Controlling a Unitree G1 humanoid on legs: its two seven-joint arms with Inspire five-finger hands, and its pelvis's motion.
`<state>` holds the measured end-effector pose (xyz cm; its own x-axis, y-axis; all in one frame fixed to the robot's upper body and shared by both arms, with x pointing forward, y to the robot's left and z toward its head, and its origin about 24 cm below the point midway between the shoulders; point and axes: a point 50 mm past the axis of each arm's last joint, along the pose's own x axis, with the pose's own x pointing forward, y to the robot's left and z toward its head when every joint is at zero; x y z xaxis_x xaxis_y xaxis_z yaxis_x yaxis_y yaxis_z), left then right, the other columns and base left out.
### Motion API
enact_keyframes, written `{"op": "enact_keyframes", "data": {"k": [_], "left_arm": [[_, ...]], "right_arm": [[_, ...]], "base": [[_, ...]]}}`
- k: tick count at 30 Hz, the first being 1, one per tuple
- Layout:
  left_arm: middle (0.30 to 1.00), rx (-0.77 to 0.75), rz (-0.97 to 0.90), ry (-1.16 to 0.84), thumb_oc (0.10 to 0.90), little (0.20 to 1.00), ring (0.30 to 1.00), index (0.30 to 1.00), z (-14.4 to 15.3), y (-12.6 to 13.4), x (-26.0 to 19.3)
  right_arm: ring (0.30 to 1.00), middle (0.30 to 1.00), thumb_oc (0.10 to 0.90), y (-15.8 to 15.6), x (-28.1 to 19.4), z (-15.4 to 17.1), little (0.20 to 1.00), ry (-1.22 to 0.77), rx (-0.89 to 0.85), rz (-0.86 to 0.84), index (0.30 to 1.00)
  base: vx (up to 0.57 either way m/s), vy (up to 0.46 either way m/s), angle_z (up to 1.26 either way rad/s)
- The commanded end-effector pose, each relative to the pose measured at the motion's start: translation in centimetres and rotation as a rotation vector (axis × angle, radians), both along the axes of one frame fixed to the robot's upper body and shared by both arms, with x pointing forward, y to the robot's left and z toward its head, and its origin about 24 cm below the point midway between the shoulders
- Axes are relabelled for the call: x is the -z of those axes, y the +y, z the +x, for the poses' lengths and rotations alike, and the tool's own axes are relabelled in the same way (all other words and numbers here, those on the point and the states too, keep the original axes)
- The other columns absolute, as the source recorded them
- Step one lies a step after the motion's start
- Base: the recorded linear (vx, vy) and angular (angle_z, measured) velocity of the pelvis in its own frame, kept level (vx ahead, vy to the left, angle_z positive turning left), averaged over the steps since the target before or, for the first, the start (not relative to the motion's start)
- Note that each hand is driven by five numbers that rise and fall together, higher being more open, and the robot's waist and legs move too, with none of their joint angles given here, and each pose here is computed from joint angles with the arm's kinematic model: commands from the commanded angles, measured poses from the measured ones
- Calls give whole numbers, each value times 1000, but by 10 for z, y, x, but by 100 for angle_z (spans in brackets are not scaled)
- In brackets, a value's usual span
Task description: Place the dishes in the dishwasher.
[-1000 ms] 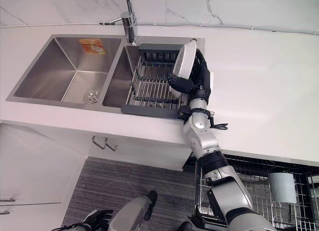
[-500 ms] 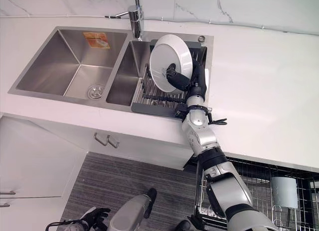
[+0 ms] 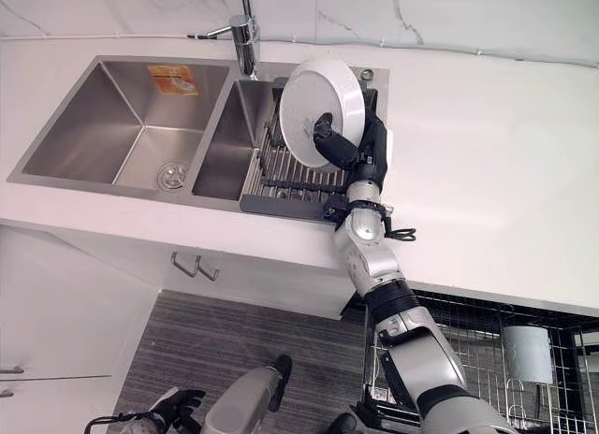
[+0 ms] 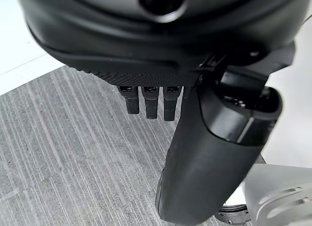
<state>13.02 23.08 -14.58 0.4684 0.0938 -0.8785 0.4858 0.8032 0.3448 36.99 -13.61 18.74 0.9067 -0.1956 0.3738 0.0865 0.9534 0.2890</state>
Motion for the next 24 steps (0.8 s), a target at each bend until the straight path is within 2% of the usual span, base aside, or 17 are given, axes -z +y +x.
{"op": "enact_keyframes", "data": {"k": [1, 8, 13, 16, 24], "left_arm": [[900, -10, 89, 42, 800, 900, 900, 900, -13, 20, 0], [900, -161, 63, 76, 800, 900, 900, 900, -19, 21, 4], [900, -237, 37, 114, 800, 900, 900, 900, -24, 19, 7], [900, -266, 17, 112, 800, 900, 900, 900, -21, 16, 7], [900, -223, -14, 61, 800, 900, 900, 900, -7, 7, 4]], "right_arm": [[300, 300, 400, 18, -85, -43, 300, -522, -153, 147, 300], [300, 300, 400, 24, -106, -76, 300, -681, -221, 191, 300], [300, 300, 400, 16, -104, -83, 300, -638, -236, 188, 300], [300, 300, 400, 3, -94, -95, 300, -627, -239, 103, 300], [300, 300, 400, -55, -63, -119, 300, -546, -178, 86, 300]], "base": [[-128, -42, -11], [-123, -48, -34], [-109, -65, -46], [-93, -77, -39], [-69, -45, -52]]}}
